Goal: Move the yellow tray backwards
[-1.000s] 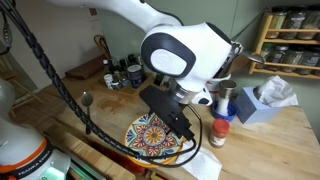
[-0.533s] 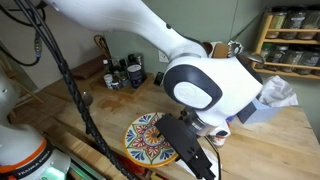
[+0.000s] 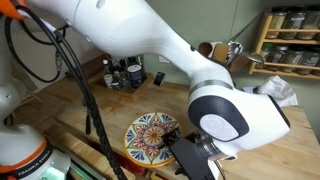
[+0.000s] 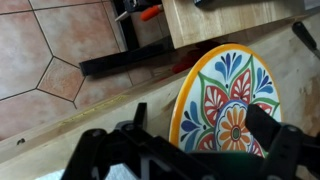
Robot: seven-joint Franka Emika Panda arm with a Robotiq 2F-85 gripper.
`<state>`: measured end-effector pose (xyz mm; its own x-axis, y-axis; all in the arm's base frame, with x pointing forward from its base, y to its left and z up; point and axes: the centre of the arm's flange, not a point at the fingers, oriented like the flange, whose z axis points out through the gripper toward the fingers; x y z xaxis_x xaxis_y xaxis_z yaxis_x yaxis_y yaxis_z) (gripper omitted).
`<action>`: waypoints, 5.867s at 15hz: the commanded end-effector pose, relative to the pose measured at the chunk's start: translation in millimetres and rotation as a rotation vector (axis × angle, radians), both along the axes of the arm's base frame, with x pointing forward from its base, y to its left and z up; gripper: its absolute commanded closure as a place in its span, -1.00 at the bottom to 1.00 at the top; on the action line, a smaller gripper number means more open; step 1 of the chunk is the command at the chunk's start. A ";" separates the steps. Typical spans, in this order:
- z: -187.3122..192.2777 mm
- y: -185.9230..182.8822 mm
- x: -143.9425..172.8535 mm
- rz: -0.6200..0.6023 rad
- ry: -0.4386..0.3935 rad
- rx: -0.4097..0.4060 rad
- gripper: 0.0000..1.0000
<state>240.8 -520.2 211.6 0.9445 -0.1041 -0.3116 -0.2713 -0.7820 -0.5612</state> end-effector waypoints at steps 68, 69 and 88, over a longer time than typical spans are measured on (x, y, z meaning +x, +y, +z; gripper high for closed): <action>-83.2 23.8 -49.3 -0.392 -0.471 0.602 0.96; -79.0 22.2 -51.2 -0.386 -0.471 0.624 0.96; -43.2 69.9 -17.3 -0.382 -0.308 0.836 0.96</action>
